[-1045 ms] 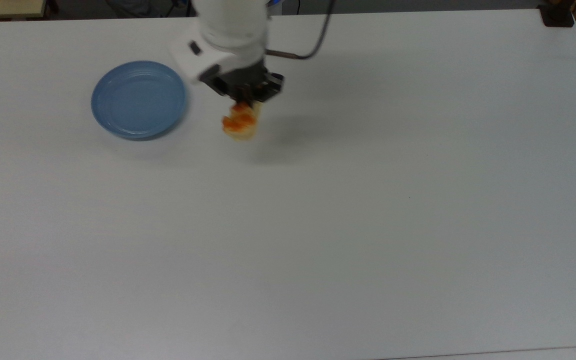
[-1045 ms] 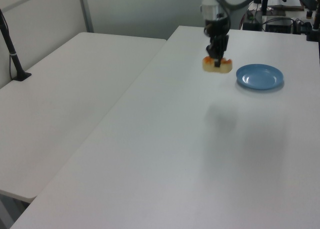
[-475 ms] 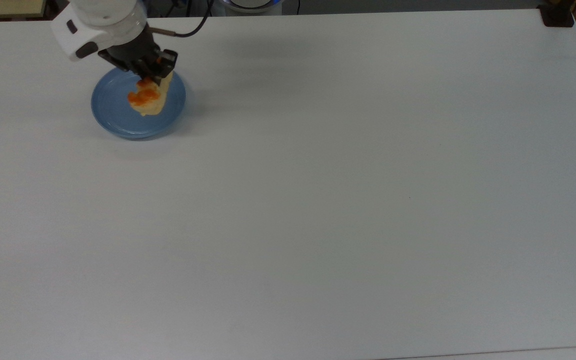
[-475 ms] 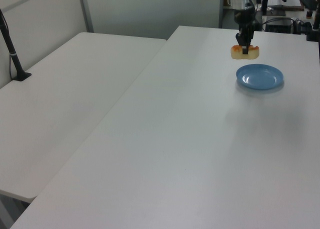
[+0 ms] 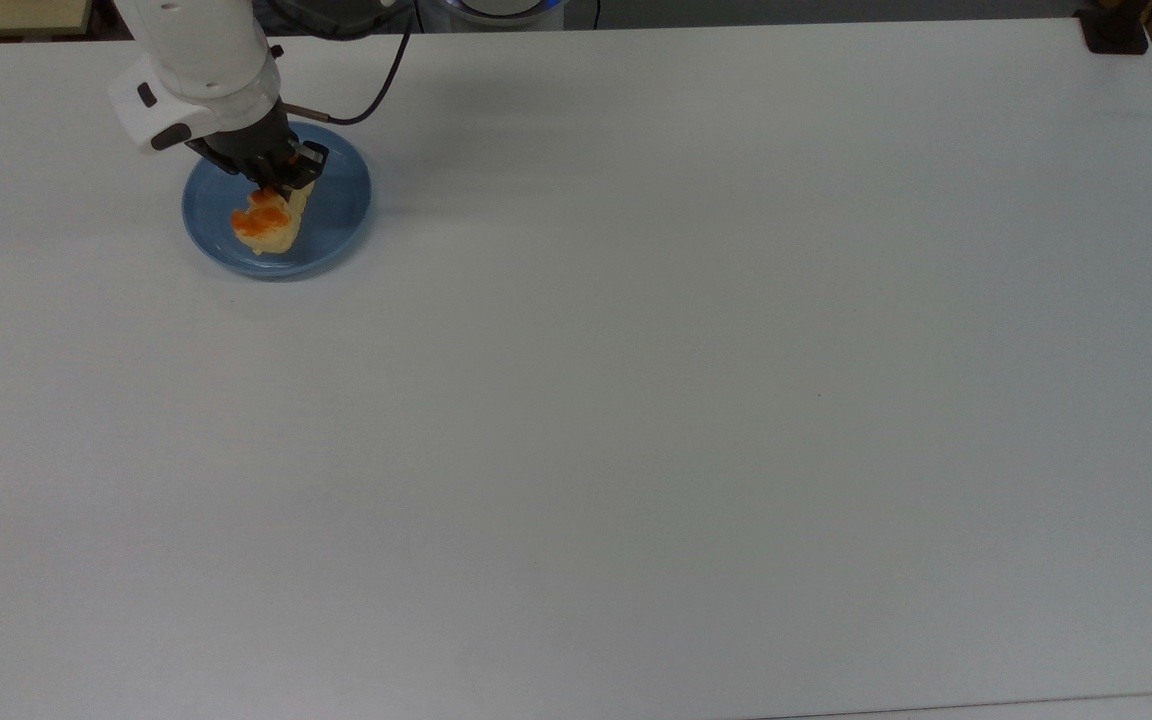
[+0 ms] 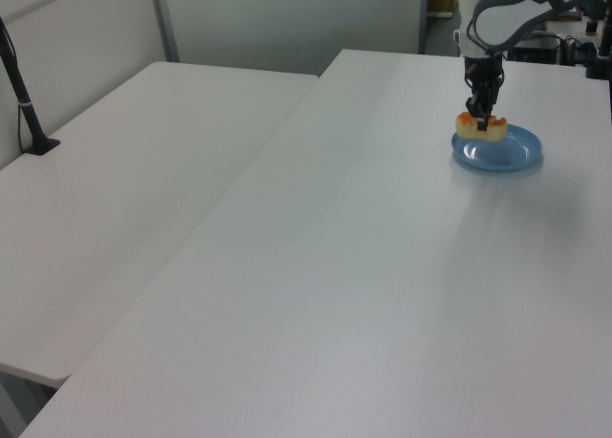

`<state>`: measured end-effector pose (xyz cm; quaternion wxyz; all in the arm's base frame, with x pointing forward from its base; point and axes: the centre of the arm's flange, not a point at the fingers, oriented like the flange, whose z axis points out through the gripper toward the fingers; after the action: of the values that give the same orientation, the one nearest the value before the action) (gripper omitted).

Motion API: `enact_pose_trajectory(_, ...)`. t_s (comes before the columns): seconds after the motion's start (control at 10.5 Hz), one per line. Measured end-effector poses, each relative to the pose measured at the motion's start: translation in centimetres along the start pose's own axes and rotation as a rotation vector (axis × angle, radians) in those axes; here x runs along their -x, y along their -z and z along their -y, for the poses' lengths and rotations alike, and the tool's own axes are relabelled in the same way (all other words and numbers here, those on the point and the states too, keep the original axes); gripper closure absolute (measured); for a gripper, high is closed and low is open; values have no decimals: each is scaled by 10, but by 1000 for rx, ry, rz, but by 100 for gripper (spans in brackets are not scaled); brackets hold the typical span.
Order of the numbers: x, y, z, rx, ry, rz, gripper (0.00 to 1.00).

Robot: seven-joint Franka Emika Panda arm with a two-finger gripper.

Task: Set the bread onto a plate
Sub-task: 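Open the gripper to release the bread roll onto the plate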

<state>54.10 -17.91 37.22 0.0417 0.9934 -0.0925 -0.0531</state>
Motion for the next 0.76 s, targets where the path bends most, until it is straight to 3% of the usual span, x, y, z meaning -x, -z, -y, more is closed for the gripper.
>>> enact_pose_trajectory(0.19, 3, -10, -2, 1, -2, -2, 84)
enact_pose_trajectory(0.28, 4, -12, -2, 1, -3, 1, 76)
enact_pose_trajectory(0.76, 6, -13, -9, -1, -15, 2, 1)
